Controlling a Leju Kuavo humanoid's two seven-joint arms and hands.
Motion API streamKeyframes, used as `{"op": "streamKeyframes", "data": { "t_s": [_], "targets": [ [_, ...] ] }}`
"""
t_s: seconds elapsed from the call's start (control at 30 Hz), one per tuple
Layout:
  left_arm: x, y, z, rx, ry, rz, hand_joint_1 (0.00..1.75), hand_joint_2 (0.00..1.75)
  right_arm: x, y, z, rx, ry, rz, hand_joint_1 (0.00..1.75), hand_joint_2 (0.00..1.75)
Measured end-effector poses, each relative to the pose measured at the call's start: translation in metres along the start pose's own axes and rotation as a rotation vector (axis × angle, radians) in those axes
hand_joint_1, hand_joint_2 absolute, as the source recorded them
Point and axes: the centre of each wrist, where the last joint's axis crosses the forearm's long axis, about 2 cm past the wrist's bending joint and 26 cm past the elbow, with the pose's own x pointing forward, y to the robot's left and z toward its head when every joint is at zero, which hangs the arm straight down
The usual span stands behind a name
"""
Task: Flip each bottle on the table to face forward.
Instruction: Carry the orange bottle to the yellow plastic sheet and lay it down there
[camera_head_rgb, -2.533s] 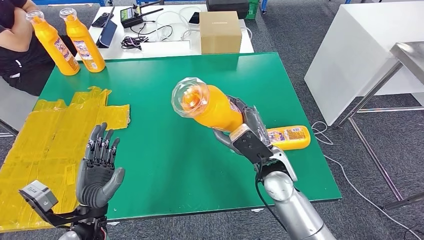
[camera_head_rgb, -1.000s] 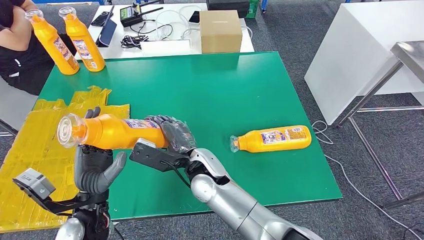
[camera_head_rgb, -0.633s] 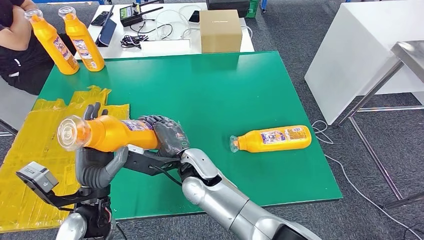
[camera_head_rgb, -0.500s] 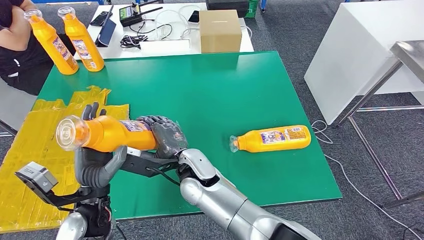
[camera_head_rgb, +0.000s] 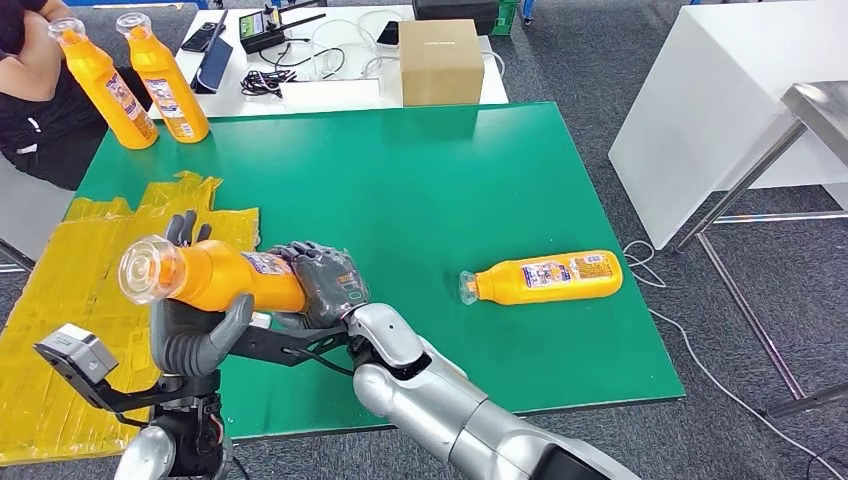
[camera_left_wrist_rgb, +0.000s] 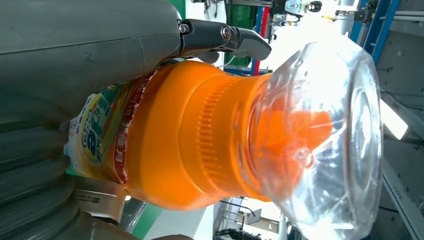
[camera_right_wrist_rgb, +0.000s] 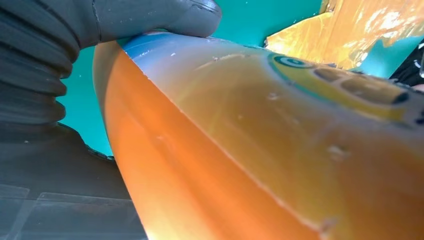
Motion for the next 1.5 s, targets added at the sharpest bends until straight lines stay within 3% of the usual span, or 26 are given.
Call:
{"op": "streamKeyframes", "data": {
  "t_s": [0.03, 0.07, 0.1, 0.37, 1.33, 1.37, 1.47, 1.5],
  "targets": [
    [0.000, 0.000, 0.000, 0.001, 0.001, 0.000, 1.44, 1.75, 0.000, 0.000, 0.000, -0.001, -0.001, 0.007, 1.73, 1.75],
    [0.000, 0.000, 0.001, 0.002, 0.000, -0.001, 1.70, 1.75, 0.000, 0.001, 0.000, -0.002, -0.001, 0.014, 1.73, 1.75],
    [0.000, 0.000, 0.001, 0.002, -0.002, -0.004, 1.75, 1.75, 0.000, 0.001, 0.000, -0.003, -0.001, 0.020, 1.72, 1.75],
    [-0.001, 0.002, 0.002, 0.002, -0.016, -0.030, 1.75, 1.75, 0.003, 0.006, 0.002, -0.007, 0.000, 0.059, 1.65, 1.75],
    [-0.001, 0.005, 0.005, 0.013, -0.016, -0.050, 1.75, 1.75, 0.005, 0.014, 0.007, -0.008, 0.016, 0.050, 1.72, 1.75],
    [-0.001, 0.005, 0.005, 0.014, -0.016, -0.049, 1.75, 1.75, 0.005, 0.014, 0.007, -0.007, 0.016, 0.050, 1.57, 1.75],
    [-0.001, 0.006, 0.005, 0.015, -0.019, -0.048, 1.75, 1.75, 0.005, 0.014, 0.007, -0.007, 0.017, 0.048, 0.28, 1.75],
    [-0.001, 0.006, 0.005, 0.016, -0.022, -0.047, 1.75, 1.75, 0.005, 0.014, 0.007, -0.007, 0.018, 0.046, 0.00, 1.75]
  ]
}}
